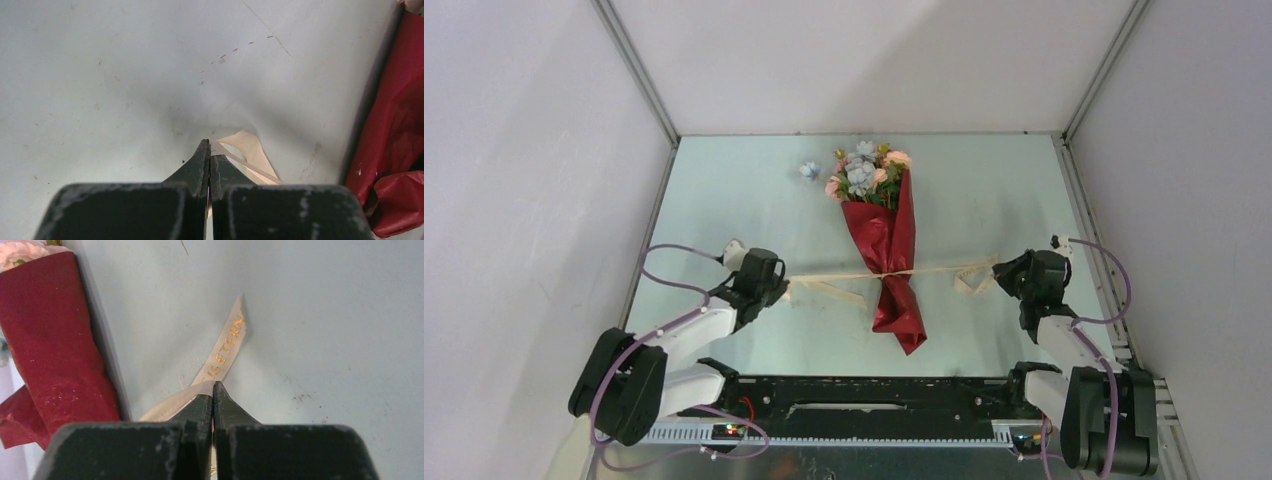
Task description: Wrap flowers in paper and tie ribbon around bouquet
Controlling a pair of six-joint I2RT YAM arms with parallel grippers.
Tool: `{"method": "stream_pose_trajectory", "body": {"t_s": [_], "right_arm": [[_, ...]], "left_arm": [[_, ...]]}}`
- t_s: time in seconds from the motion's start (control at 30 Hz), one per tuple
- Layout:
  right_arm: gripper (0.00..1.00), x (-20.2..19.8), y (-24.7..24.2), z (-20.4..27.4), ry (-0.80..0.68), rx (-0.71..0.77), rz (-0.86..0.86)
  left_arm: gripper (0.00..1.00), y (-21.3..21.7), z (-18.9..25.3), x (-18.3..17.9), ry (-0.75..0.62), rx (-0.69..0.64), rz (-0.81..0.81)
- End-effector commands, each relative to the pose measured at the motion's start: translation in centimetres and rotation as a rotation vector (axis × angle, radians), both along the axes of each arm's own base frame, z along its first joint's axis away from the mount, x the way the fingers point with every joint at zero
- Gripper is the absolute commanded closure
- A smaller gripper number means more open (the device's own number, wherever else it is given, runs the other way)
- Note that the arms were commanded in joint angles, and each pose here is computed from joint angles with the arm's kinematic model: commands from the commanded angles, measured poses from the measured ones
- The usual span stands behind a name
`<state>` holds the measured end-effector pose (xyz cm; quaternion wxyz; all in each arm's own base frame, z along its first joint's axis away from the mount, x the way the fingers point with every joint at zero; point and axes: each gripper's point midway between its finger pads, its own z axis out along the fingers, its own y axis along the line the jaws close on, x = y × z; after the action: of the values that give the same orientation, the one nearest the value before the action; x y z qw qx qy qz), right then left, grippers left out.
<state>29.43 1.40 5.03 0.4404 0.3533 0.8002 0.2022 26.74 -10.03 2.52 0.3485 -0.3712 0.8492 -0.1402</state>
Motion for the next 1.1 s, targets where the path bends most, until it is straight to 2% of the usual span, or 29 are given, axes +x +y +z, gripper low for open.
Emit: {"method": "stream_pose_trajectory", "body": {"t_s": [0.0,0.07,0.13,0.17,0.2,0.23,0.27,0.3,0.33,0.37,0.4,0.43,0.47,0.53,0.57,0.6,0.63,0.67,0.77,0.8,0.83,0.87,0.9,1.07], "right_arm": [[1.00,0.4,-0.9,1.3,0.001,-0.126,-0.004],[1.00,-0.1,-0.8,1.1,0.038,-0.190,0.002],[1.00,-0.5,-0.5,0.8,0.072,-0.230,0.025],[0.93,-0.8,0.0,0.6,0.100,-0.238,0.047],[0.89,-1.1,0.1,0.2,0.129,-0.245,0.055],[0.77,-1.3,0.4,0.3,0.157,-0.256,0.066],[0.70,-1.4,0.5,0.2,0.175,-0.266,0.078],[0.55,-1.6,0.9,0.4,0.189,-0.285,0.097],[0.48,-1.7,1.2,0.5,0.190,-0.306,0.116],[0.31,-1.9,0.8,0.9,0.200,-0.332,0.095],[0.21,-1.9,0.7,1.3,0.196,-0.350,0.094],[0.05,-2.1,0.6,1.7,0.191,-0.360,0.096],[0.03,-2.0,0.5,2.4,0.179,-0.380,0.098],[0.01,-1.6,0.7,4.0,0.115,-0.433,0.146],[0.01,-0.9,0.9,5.6,0.040,-0.498,0.200],[0.01,0.0,2.1,7.2,-0.049,-0.509,0.266],[0.01,0.4,3.3,8.5,-0.125,-0.568,0.382],[0.00,1.2,4.1,10.2,-0.216,-0.606,0.436],[0.00,2.8,7.6,14.1,-0.517,-0.802,0.736],[0.00,3.3,8.3,14.6,-0.576,-0.847,0.800],[0.00,3.4,9.4,15.7,-0.672,-0.930,0.914],[0.00,3.6,9.8,15.0,-0.670,-0.946,0.978],[0.00,3.9,10.1,16.1,-0.728,-0.995,1.037],[0.00,4.9,9.3,15.4,-0.783,-0.892,1.182]], "left_arm": [[1.00,-0.1,2.5,1.1,-0.059,0.082,-0.070],[1.00,-0.5,2.7,0.7,-0.037,0.105,-0.098],[0.82,-0.8,3.0,0.4,-0.028,0.139,-0.125],[0.60,-0.9,3.2,0.0,-0.021,0.162,-0.140],[0.48,-1.0,3.6,-0.1,-0.020,0.174,-0.146],[0.23,-0.9,3.8,-0.2,-0.019,0.183,-0.149],[0.15,-0.8,4.3,-0.4,-0.023,0.192,-0.150],[0.05,-0.7,4.5,-0.4,-0.027,0.203,-0.155],[0.01,-0.4,5.3,-0.6,-0.040,0.214,-0.151],[0.01,-0.2,5.7,-0.7,-0.048,0.227,-0.155],[0.00,0.1,6.8,-0.8,-0.071,0.237,-0.149],[0.00,0.3,7.5,-0.8,-0.086,0.258,-0.168],[0.00,-0.1,9.1,-0.4,-0.135,0.247,-0.187],[0.00,-1.2,11.5,0.3,-0.219,0.280,-0.310],[0.00,-2.7,12.2,0.3,-0.250,0.250,-0.396],[0.00,-3.9,13.9,1.2,-0.321,0.263,-0.474],[0.00,-6.1,15.1,1.7,-0.381,0.220,-0.575],[0.00,-7.0,15.5,1.9,-0.421,0.257,-0.668],[0.00,-11.4,15.2,2.3,-0.518,0.221,-0.923],[0.00,-11.8,14.9,2.3,-0.542,0.254,-0.989],[0.00,-12.7,14.0,2.3,-0.531,0.244,-1.046],[0.00,-12.9,13.5,2.4,-0.530,0.272,-1.097],[0.00,-13.7,12.3,2.0,-0.517,0.271,-1.184],[0.00,-15.8,7.8,1.1,-0.401,0.189,-1.364]]}}
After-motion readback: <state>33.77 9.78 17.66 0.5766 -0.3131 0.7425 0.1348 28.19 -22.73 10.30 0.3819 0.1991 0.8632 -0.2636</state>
